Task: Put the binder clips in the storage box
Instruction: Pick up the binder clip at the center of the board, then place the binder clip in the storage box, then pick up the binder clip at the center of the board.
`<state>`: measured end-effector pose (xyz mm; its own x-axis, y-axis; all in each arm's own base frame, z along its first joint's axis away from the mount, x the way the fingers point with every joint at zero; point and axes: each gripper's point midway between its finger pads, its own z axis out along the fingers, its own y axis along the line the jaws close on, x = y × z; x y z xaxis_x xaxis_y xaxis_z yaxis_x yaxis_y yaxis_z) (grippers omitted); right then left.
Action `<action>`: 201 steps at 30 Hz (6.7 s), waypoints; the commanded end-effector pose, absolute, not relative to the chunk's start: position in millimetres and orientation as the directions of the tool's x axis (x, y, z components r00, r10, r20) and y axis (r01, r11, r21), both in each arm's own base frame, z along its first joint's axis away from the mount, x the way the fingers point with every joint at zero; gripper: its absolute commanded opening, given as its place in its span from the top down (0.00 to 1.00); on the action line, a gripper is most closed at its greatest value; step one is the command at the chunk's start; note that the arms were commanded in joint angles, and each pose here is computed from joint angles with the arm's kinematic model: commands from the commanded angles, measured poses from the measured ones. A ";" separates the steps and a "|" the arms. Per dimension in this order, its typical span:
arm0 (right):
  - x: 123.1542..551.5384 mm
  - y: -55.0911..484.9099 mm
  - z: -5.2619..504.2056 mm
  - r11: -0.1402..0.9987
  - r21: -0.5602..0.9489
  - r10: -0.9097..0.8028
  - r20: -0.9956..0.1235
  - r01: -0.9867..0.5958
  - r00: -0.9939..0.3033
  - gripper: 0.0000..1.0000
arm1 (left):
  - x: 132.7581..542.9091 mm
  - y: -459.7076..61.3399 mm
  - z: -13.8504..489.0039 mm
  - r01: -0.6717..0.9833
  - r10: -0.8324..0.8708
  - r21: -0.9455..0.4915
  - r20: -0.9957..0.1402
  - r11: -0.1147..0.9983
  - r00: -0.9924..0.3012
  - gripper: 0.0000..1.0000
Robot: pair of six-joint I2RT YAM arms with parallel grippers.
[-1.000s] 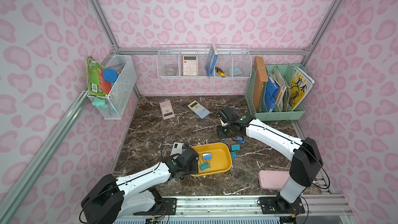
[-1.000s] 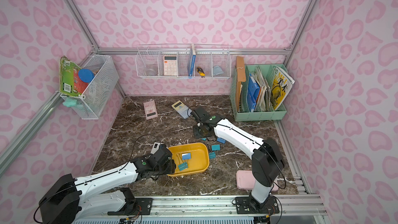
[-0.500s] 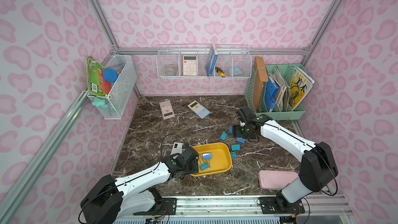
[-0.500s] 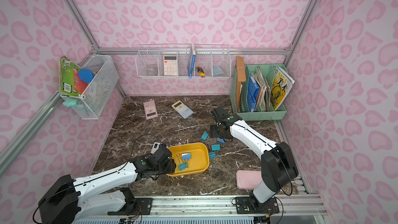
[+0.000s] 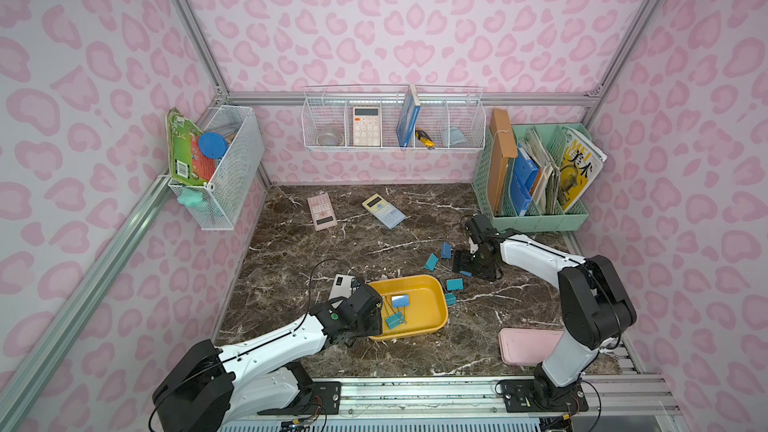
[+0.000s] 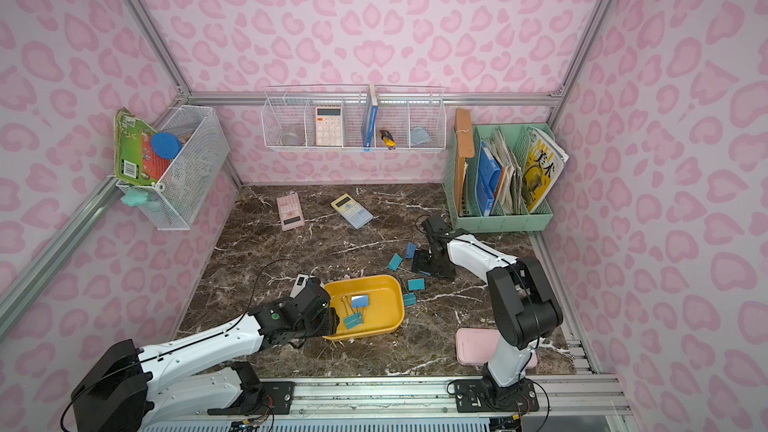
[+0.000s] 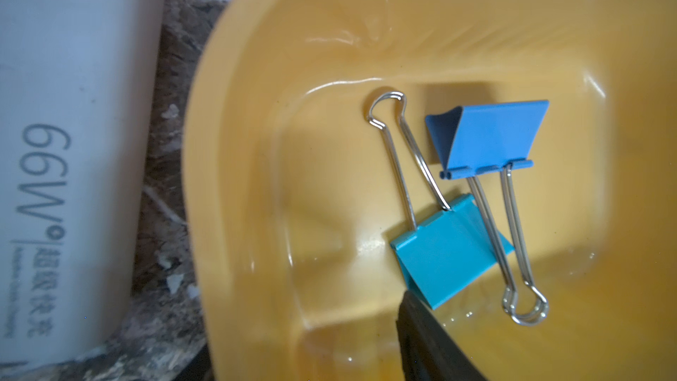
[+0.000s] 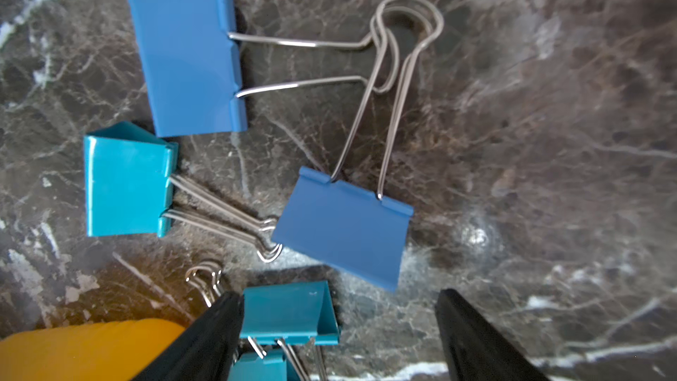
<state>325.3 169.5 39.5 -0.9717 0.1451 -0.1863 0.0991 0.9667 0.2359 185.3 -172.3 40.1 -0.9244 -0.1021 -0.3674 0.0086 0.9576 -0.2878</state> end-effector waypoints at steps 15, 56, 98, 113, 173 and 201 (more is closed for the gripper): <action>339.2 170.7 19.2 0.967 0.215 0.172 -0.167 0.134 -0.971 0.22 | 184.3 -169.1 42.3 0.015 -0.099 -0.286 -0.379 0.958 -0.920 0.38; 343.4 133.4 19.5 0.998 0.010 0.065 -0.232 0.065 -0.970 0.58 | 181.2 -160.3 38.7 -0.002 -0.105 -0.263 -0.381 0.965 -0.919 0.38; 206.9 318.7 54.8 0.908 0.081 -0.375 -0.282 -0.412 -0.883 0.35 | 185.3 -160.8 44.6 -0.018 -0.115 -0.250 -0.381 0.968 -0.918 0.38; 293.8 266.0 163.0 0.910 0.123 -0.283 -0.514 -0.396 -0.810 0.24 | 187.3 -162.4 45.1 -0.021 -0.115 -0.243 -0.377 0.970 -0.919 0.38; 409.4 214.1 42.4 0.285 -0.236 -0.862 -0.486 -0.929 -0.141 0.22 | 179.6 -141.8 55.6 -0.041 -0.123 -0.211 -0.393 0.977 -0.911 0.35; 414.4 228.1 30.2 0.318 -0.188 -0.841 -0.509 -0.929 -0.184 0.64 | 176.0 -135.1 49.9 -0.057 -0.130 -0.196 -0.382 0.979 -0.915 0.34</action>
